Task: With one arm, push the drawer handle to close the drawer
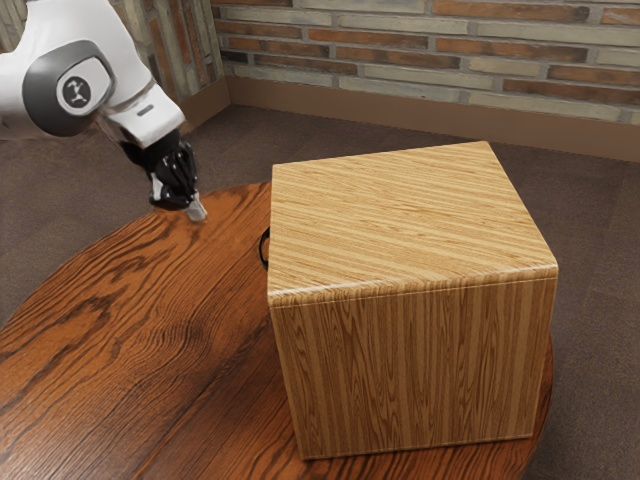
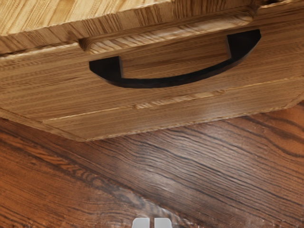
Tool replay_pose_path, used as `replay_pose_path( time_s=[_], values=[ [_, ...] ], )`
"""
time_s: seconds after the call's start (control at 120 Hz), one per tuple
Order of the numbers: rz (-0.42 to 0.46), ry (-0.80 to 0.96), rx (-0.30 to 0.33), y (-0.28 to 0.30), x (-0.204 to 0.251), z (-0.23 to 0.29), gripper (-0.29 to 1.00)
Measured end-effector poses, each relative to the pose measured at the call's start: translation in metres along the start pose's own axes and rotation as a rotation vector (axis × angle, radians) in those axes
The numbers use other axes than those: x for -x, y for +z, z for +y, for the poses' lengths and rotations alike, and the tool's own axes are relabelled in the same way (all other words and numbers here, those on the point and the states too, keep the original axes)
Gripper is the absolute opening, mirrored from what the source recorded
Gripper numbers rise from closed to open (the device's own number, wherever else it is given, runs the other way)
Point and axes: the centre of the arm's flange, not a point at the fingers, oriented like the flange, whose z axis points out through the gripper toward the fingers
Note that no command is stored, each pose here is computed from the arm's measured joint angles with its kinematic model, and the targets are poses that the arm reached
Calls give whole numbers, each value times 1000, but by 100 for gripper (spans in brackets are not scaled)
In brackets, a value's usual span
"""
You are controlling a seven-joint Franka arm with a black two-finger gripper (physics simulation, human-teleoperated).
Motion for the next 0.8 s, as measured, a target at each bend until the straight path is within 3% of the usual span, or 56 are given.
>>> replay_pose_path(
  time_s=[0.067,0.158,0.275,0.5,0.8],
  values=[
    [-10,-20,-26,-49,1,-1,-8],
    [-10,-1,-77,-122,-39,1,-5],
    [-41,-35,-84,-163,-70,-3,6],
    [-122,-315,-43,-163,-52,-15,46],
    [-184,-631,-3,-139,-44,-17,64]
  ],
)
